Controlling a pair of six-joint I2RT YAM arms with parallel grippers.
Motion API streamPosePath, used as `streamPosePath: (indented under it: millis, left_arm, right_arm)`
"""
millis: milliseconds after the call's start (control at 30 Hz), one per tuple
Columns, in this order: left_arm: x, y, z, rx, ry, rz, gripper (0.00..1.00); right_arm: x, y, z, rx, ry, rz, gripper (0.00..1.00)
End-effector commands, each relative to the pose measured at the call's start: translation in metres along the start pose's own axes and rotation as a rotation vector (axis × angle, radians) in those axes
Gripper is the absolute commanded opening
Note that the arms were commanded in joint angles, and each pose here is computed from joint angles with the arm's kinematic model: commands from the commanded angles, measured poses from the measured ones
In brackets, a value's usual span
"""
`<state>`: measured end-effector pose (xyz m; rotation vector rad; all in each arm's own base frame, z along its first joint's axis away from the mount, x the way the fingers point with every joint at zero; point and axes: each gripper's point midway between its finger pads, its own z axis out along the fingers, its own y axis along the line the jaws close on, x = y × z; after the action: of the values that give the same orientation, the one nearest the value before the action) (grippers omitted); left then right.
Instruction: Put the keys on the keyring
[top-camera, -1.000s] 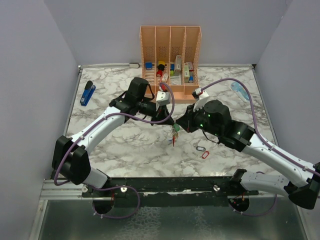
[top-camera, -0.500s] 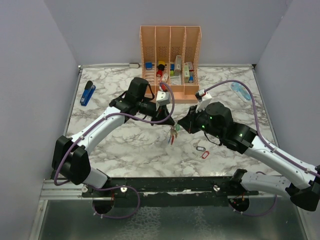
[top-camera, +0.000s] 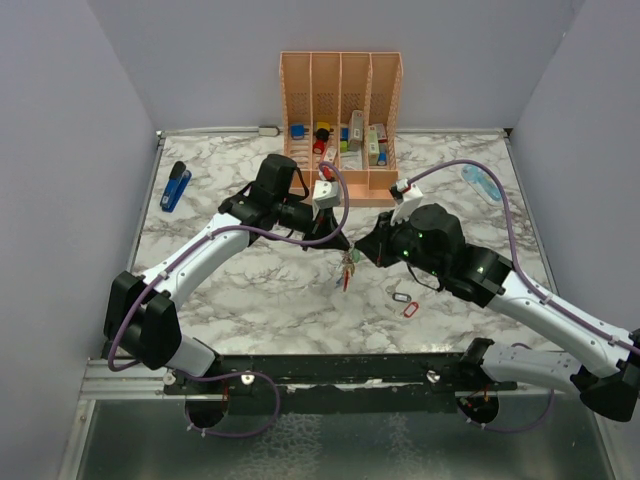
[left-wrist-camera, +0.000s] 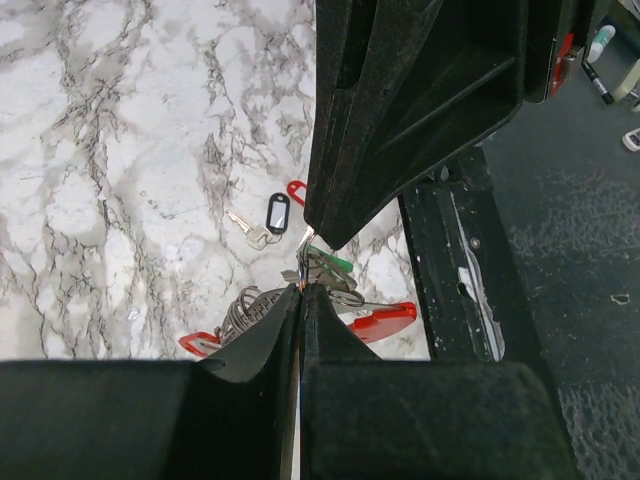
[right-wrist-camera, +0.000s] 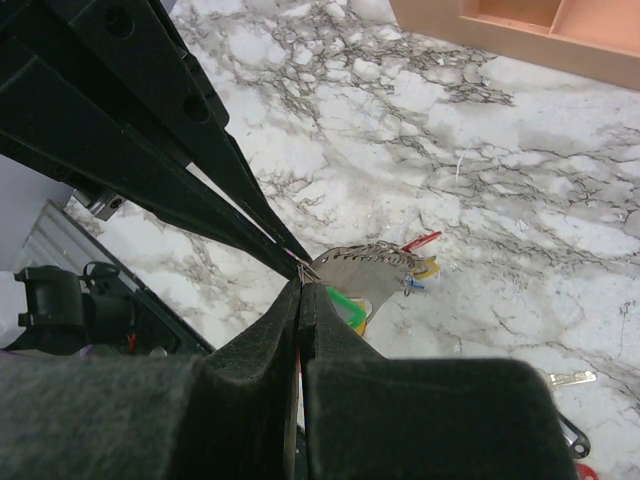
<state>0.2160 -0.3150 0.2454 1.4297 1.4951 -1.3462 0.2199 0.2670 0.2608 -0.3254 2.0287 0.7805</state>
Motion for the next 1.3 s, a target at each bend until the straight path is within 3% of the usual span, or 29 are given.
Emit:
streamPosePath:
  millis: [0, 600, 1267]
  left_arm:
    - [-0.026, -0.013, -0.003, 0.029, -0.046, 0.059, 0.0]
    - [-0.035, -0.016, -0.002, 0.043, -0.057, 0.049, 0.0]
    - [-0.045, -0.021, 0.001, 0.074, -0.078, 0.044, 0.0]
  right_arm:
    - [-0.001, -0.003, 0.003, 0.024, -0.013, 0.015, 0.01]
    - [0.013, -0.018, -0.012, 0.083, 0.007, 0.084, 0.01]
    - [0.027, 0.0, -0.001, -0.015, 0.065, 0.108, 0.01]
